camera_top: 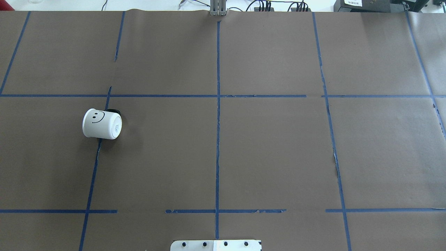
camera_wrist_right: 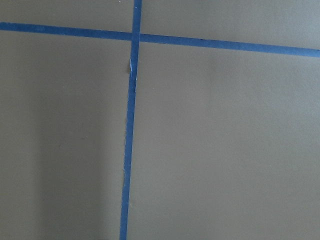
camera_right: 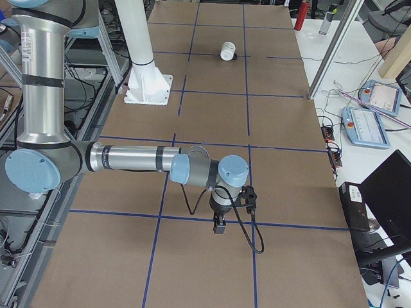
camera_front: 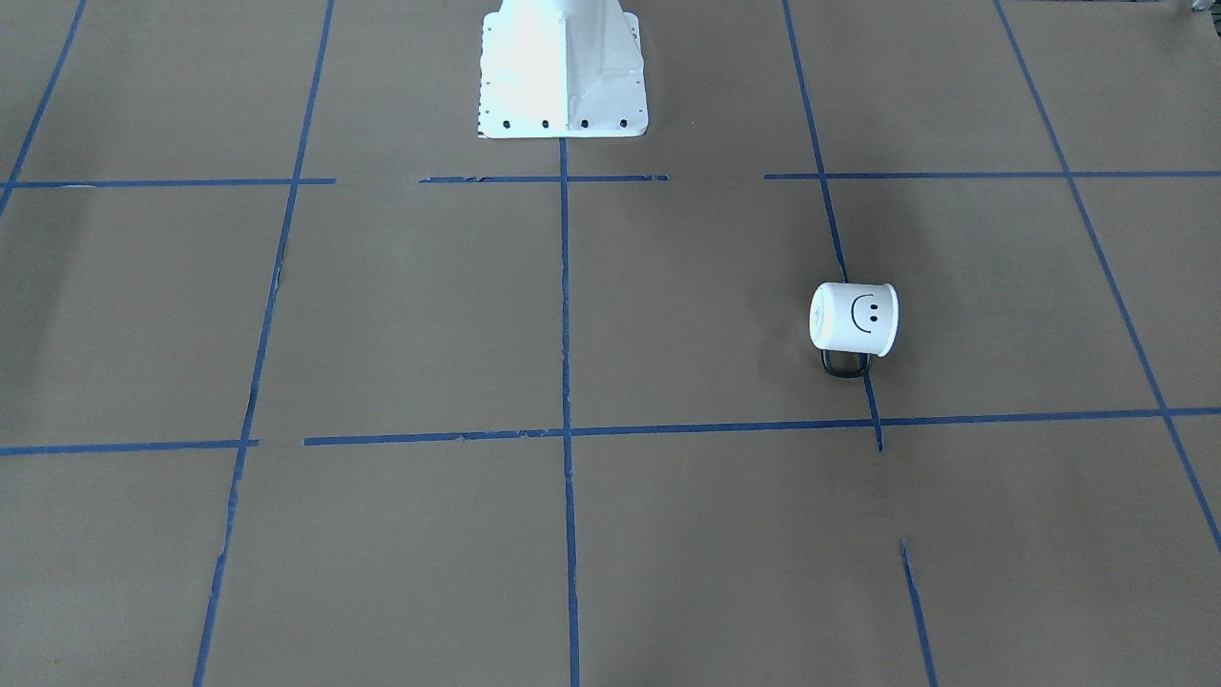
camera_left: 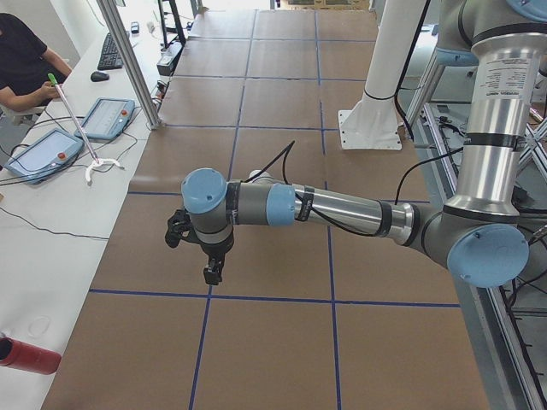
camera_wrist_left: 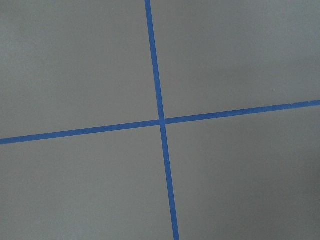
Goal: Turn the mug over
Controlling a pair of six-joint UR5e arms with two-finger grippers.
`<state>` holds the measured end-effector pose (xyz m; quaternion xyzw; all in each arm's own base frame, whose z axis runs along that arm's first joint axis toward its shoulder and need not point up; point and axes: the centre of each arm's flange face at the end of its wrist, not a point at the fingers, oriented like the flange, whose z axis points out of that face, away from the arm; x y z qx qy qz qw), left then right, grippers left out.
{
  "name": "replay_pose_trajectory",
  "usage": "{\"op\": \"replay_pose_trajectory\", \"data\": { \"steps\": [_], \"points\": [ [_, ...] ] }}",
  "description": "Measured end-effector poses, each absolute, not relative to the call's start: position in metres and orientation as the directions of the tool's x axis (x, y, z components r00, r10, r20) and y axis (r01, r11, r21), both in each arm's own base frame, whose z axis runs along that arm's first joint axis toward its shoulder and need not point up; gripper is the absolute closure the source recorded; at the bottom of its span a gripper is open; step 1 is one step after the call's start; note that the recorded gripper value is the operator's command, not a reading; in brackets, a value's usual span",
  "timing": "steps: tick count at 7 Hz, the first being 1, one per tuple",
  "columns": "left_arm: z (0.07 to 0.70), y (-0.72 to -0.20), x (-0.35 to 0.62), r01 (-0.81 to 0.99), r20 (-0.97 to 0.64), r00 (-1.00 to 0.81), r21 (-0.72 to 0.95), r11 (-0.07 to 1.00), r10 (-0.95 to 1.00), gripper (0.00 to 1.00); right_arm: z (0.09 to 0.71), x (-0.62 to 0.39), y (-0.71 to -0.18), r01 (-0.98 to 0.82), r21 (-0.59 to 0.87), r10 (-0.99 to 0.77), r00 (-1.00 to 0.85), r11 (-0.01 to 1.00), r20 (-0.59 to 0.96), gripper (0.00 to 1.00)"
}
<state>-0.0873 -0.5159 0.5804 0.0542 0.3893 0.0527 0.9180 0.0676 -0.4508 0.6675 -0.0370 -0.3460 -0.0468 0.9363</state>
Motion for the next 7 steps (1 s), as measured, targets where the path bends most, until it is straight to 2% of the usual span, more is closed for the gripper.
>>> {"op": "replay_pose_trajectory", "data": {
  "steps": [4,7],
  "points": [
    [0.566,-0.524,-0.064,0.001,-0.706,0.691,0.218,0.976,0.157,0.00,0.668,0.068,-0.451,0.113,-0.038,-0.062,0.756,0.993,0.651,0.00],
    [0.557,-0.526,0.021,0.122,-0.763,0.638,0.235,0.964,0.105,0.00,0.668,0.068,-0.451,0.113,-0.038,-0.061,0.756,0.993,0.651,0.00]
  ]
}}
